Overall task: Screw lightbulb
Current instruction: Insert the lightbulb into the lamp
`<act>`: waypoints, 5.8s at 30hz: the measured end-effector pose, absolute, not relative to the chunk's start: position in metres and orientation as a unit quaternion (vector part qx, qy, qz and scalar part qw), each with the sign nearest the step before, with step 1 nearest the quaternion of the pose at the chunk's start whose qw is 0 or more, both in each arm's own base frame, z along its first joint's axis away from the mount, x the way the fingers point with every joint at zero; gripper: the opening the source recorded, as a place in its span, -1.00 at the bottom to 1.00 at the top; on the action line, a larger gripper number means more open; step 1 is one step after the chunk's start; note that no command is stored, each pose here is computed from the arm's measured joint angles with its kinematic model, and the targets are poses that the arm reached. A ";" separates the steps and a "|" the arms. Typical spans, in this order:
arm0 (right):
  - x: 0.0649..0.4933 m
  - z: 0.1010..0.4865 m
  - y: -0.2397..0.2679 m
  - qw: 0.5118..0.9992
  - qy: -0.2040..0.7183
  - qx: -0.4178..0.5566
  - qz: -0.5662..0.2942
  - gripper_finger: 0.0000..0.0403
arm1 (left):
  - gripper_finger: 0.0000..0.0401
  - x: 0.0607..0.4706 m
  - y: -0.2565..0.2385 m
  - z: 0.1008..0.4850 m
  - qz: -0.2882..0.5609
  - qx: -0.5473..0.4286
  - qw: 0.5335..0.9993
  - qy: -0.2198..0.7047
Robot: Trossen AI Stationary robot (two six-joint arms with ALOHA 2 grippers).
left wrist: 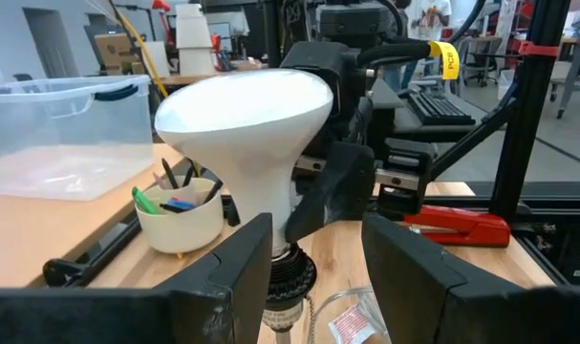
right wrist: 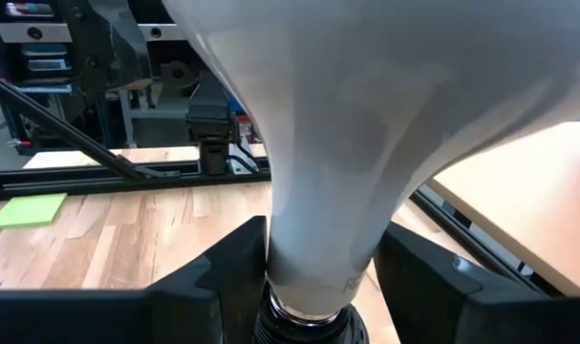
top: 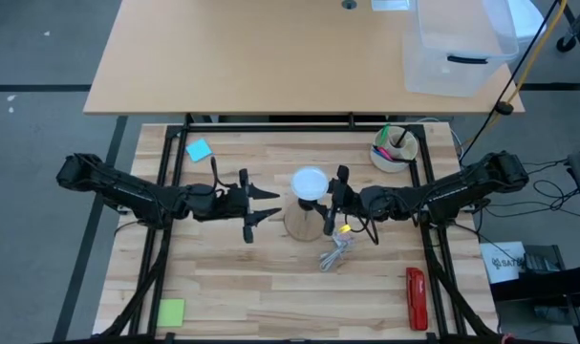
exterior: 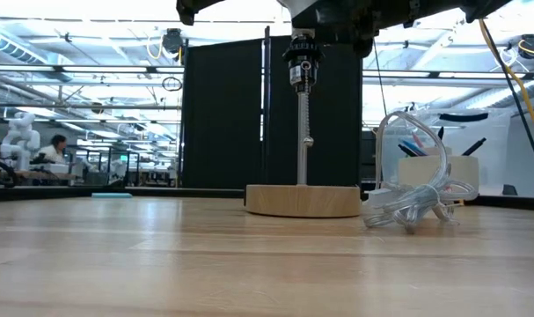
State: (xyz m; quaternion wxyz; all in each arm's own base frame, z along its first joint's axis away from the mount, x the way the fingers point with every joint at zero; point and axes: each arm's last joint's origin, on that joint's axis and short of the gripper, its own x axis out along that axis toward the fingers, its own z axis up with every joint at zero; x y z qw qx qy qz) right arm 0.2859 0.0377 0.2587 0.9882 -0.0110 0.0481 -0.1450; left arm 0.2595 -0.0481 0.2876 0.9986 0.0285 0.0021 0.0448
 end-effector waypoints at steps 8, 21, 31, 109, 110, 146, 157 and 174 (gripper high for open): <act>0.285 0.259 0.041 0.989 0.049 -0.017 -0.139 0.06 | -0.15 0.260 -0.048 0.288 0.045 0.028 0.999 0.002; 0.273 0.271 0.040 0.988 0.049 -0.025 -0.141 0.18 | -0.15 0.260 -0.048 0.288 0.045 0.027 0.999 0.002; 0.262 0.274 0.048 0.990 0.070 -0.036 -0.119 0.18 | -0.15 0.260 -0.048 0.288 0.045 0.027 0.999 0.002; 0.242 0.298 0.059 0.968 0.030 -0.119 -0.219 -1.00 | -1.00 0.291 -0.031 0.276 0.062 0.070 0.993 -0.074; 0.242 0.298 0.060 0.968 0.030 -0.119 -0.218 -1.00 | -1.00 0.291 -0.030 0.276 0.063 0.069 0.993 -0.074; 0.235 0.293 0.083 0.979 0.042 -0.104 -0.170 -1.00 | -1.00 0.292 -0.017 0.274 0.072 0.059 0.994 -0.064; 0.235 0.294 0.077 0.965 0.045 -0.119 -0.230 -1.00 | -1.00 0.280 -0.037 0.278 0.080 0.063 0.994 -0.026; 0.241 0.300 0.058 0.957 0.025 -0.118 -0.263 -1.00 | -1.00 0.275 -0.043 0.291 0.074 0.073 0.991 -0.079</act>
